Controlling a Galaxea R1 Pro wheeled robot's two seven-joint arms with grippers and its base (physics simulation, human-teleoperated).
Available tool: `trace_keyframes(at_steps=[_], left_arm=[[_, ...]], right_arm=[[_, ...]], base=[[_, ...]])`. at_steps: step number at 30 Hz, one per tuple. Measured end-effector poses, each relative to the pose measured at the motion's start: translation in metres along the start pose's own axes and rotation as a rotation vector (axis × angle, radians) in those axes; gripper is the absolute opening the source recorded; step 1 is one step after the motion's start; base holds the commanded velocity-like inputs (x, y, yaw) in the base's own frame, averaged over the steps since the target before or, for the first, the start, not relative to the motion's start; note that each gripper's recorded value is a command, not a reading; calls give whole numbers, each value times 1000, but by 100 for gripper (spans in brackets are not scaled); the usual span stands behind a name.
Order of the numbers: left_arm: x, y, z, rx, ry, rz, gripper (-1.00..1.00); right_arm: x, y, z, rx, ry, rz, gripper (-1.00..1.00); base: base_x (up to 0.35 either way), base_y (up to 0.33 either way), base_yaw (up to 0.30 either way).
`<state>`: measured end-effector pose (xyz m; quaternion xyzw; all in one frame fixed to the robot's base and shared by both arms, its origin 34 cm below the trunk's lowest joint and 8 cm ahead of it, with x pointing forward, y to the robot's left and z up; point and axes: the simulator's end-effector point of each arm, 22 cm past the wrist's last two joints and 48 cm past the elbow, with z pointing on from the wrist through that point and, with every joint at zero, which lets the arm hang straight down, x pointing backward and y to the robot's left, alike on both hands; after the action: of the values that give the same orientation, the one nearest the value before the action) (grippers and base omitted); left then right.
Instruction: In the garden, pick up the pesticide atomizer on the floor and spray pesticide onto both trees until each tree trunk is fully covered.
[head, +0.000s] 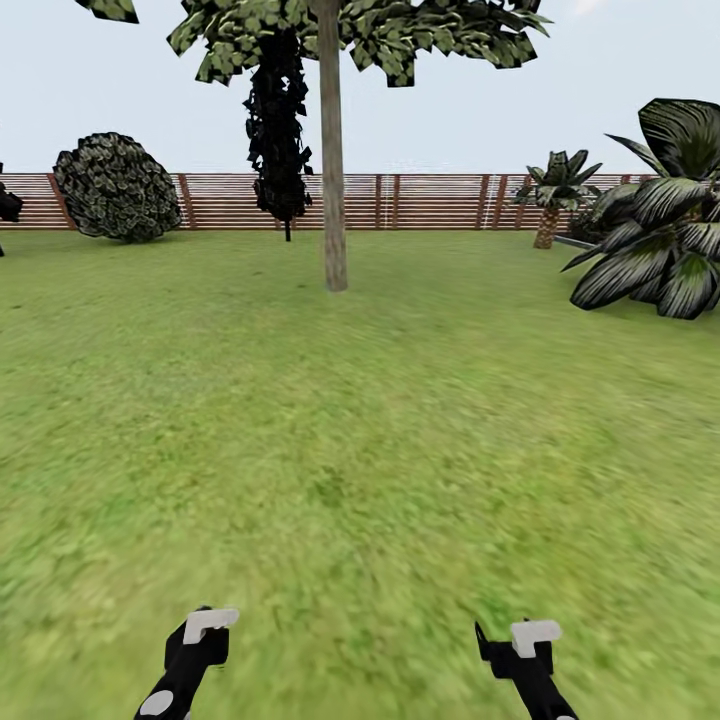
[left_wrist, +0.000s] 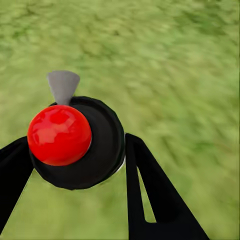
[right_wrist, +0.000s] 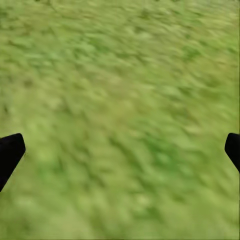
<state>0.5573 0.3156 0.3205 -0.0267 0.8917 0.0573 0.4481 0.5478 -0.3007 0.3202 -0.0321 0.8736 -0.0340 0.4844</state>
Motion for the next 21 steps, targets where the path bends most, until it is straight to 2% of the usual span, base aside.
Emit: trace_keyframes(at_steps=[21], left_arm=[[0, 0, 0, 0, 0, 0, -100]], right_arm=[[0, 0, 0, -1, 0, -1, 100]], base=[[330, 89, 0]])
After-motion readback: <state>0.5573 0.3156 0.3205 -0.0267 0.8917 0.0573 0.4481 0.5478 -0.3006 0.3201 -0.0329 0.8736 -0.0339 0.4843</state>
